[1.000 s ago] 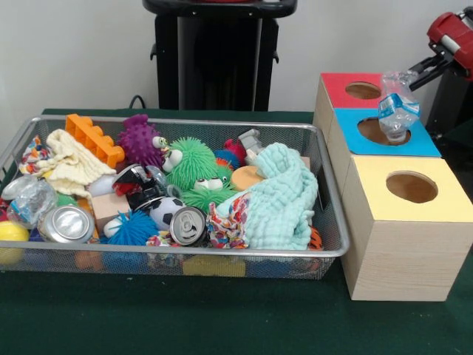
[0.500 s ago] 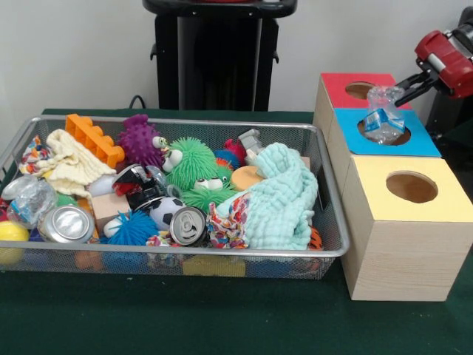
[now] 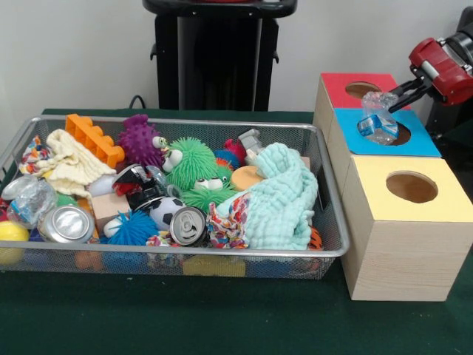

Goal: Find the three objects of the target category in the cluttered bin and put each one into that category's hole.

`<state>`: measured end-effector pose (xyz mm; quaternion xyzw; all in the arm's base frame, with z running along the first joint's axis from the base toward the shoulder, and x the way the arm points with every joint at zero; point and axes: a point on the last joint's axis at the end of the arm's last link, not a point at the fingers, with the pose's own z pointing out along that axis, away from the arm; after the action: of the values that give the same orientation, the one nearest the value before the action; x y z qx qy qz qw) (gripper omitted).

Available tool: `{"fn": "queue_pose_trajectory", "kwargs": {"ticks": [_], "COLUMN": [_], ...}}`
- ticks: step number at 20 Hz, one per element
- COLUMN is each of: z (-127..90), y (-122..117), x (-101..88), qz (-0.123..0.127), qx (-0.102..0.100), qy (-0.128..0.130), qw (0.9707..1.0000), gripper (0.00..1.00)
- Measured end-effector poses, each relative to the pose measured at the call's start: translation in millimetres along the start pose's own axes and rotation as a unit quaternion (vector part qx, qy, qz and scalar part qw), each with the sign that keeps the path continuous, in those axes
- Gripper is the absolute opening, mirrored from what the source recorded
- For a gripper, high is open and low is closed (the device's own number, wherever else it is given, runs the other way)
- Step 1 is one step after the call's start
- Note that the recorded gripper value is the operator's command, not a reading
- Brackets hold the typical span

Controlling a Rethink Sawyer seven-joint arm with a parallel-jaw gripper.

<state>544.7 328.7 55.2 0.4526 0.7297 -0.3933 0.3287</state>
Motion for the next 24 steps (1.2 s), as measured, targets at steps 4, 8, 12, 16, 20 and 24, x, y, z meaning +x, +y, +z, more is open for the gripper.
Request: {"fn": "queue_pose_trajectory", "kwargs": {"ticks": [4, 8, 12, 16, 20, 24], "z": [0.0, -0.4, -0.7, -0.8, -0.9, -1.1], "y": [0.1, 0.9, 2.5, 4.4, 6.0, 8.3], "x": [0.2, 0.9, 0.9, 0.7, 0.4, 0.1], "qz": [0.000, 0.001, 0.002, 0.002, 0.002, 0.003], "qx": [0.000, -0.002, -0.007, -0.014, -0.020, -0.028], "qy": [0.000, 0.002, 0.002, 0.001, 0.000, -0.001], "qw": [1.0000, 1.0000, 1.0000, 0.9999, 0.9998, 0.9996], "gripper": [0.00, 0.00, 0.00, 0.00, 0.00, 1.00]}}
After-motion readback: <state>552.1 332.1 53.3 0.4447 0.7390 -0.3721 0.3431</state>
